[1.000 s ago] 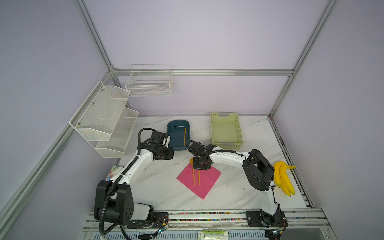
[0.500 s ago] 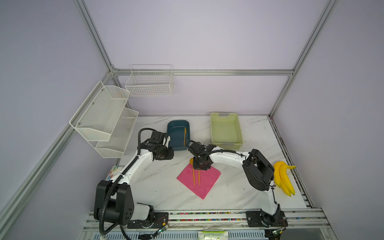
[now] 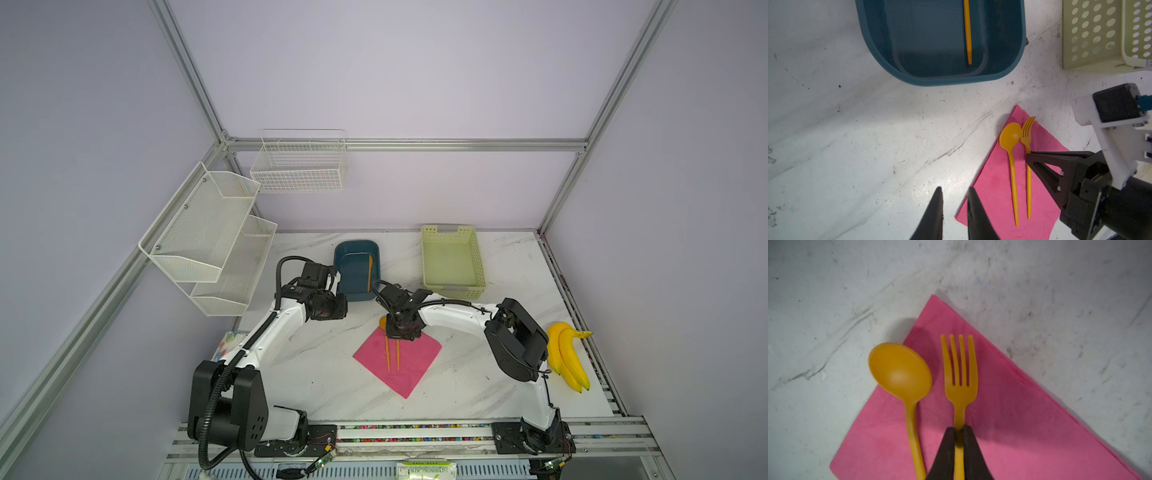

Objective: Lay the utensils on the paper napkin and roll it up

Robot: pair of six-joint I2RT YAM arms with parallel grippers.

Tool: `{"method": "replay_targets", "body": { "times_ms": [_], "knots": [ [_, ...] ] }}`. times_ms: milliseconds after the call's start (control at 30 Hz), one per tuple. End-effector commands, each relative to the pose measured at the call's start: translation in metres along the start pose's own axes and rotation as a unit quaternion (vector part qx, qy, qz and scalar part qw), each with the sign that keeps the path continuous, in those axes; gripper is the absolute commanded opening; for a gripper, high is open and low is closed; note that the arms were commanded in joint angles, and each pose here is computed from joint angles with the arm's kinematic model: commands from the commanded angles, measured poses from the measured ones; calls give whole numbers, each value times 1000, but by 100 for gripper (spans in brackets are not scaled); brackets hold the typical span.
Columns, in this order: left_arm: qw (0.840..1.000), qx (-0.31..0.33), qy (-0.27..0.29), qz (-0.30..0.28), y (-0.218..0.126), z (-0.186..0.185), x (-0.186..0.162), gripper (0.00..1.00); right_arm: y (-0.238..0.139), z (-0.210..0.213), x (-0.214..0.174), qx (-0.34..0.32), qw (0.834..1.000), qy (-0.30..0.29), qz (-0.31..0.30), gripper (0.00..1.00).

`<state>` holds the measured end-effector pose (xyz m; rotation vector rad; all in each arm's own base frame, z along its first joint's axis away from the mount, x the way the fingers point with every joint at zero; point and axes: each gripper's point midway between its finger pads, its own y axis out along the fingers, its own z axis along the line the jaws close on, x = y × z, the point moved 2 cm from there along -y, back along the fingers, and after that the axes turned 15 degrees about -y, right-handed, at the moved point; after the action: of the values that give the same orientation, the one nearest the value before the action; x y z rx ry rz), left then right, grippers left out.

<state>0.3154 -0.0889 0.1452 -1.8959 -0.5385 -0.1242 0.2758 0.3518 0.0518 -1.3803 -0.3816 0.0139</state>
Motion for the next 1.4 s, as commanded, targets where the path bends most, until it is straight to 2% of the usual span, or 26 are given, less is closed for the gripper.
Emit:
{"method": "replay_targets", "body": {
  "times_ms": [0, 467, 1100, 1367],
  "knots": [
    [1000, -16, 11, -23, -13, -10, 14, 21, 11, -1, -7, -8, 1000, 4, 11, 15],
    [999, -17, 11, -25, -14, -10, 14, 21, -3, 3, -3, -6, 1000, 3, 5, 9],
    [999, -18, 11, -25, -14, -11, 13, 21, -5, 10, -6, -2, 1000, -9, 11, 9],
    [1000, -17, 10, -24, -14, -10, 13, 21, 2, 9, -7, -6, 1000, -6, 14, 16]
  ]
}}
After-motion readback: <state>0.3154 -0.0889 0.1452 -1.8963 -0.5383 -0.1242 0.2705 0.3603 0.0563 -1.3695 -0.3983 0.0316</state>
